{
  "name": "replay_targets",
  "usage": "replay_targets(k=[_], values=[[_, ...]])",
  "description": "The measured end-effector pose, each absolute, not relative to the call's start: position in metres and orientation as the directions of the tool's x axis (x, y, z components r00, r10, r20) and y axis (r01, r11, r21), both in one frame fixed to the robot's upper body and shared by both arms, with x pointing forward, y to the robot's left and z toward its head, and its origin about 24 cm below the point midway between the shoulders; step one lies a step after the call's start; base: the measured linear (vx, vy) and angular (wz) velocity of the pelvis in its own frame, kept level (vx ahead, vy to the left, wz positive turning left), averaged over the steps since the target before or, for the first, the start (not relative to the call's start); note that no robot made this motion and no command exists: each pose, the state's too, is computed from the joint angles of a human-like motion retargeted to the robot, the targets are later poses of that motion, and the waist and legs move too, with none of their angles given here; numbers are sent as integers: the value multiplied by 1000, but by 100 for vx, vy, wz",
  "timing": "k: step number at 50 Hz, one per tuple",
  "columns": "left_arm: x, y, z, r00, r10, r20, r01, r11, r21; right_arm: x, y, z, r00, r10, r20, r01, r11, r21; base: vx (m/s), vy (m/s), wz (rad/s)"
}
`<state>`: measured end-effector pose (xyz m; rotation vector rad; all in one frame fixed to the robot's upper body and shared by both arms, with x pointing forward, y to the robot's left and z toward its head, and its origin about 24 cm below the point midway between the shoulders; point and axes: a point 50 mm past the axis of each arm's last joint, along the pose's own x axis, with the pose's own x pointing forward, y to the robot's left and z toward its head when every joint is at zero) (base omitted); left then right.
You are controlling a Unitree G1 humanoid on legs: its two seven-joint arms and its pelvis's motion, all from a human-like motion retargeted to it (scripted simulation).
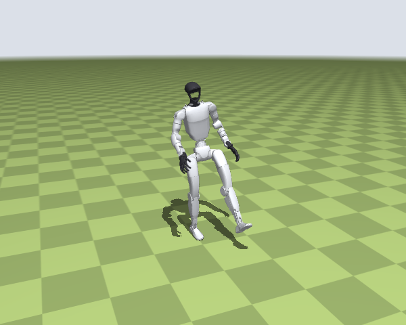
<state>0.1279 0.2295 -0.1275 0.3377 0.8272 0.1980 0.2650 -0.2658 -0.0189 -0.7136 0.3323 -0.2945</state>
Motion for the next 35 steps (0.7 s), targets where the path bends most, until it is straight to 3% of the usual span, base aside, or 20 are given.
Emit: replay_targets(k=[7,10,16,20,25,28,35], values=[[128,235,-134,644,277,-713,115,887,448,294,-254,-27,851,-438,-289,122,701,-703,37,7,-36],[121,248,-135,610,319,-725,80,885,458,290,-243,-43,831,-408,-379,38,721,-692,32,11,-47],[110,255,-141,480,455,-750,-211,890,405,266,-225,-66,834,-311,-456,-122,701,-703,27,15,-15],[96,256,-147,407,462,-788,-261,886,384,237,-218,-90,788,-232,-570,-256,718,-648,27,14,46],[78,266,-148,406,427,-808,-139,903,407,164,-218,-132,621,-222,-752,-299,819,-489,34,16,82],[99,292,-134,458,435,-776,-40,881,470,106,-219,-156,452,-220,-865,-304,873,-381,40,21,187],[179,311,-96,581,536,-612,-267,836,479,-18,-178,-176,138,-79,-987,-562,815,-143,44,21,232]])
